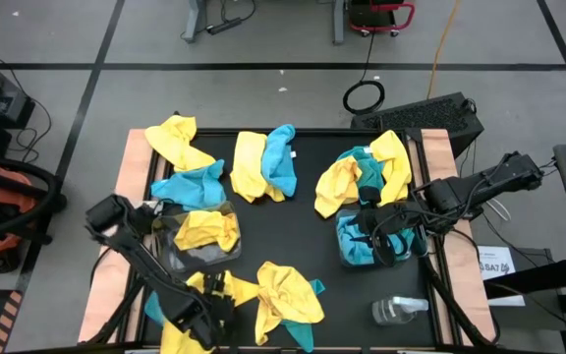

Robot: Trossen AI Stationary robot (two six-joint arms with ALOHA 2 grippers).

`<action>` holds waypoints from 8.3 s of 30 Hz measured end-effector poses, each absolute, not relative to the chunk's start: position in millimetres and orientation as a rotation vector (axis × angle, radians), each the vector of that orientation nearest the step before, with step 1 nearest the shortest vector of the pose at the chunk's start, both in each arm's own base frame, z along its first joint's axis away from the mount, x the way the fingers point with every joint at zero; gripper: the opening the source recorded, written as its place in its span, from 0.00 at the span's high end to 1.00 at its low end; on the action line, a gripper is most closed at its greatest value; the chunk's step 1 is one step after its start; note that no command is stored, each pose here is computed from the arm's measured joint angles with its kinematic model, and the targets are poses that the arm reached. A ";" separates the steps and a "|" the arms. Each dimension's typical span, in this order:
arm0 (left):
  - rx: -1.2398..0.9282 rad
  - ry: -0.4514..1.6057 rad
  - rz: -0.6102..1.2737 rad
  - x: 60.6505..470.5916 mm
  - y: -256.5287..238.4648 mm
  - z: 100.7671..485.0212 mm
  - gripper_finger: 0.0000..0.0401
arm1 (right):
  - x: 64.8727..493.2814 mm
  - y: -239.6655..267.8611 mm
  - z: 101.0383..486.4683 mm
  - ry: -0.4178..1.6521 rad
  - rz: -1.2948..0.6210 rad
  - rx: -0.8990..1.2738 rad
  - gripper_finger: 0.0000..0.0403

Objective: Sort microfiber towel by color & place in baskets
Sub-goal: Put the yellow microfiber towel into the left transparent bin, then put the blue microfiber towel into the right transparent bin

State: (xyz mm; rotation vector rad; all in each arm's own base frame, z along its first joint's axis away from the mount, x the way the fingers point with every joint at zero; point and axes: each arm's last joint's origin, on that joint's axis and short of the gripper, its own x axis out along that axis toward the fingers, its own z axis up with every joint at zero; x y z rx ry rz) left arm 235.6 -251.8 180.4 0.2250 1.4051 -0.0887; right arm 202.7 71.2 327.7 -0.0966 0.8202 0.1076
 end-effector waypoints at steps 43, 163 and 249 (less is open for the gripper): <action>0.358 1.154 0.181 192.0 -180.8 329.8 0.96 | 204.3 74.8 298.6 0.853 0.116 -0.098 0.58; 0.095 1.322 -0.251 203.6 -210.5 269.7 0.46 | 211.3 77.4 305.5 0.748 0.149 -0.128 0.58; 0.870 0.728 0.384 322.1 -133.7 290.5 0.99 | 238.6 80.8 330.8 0.378 0.161 -0.266 0.23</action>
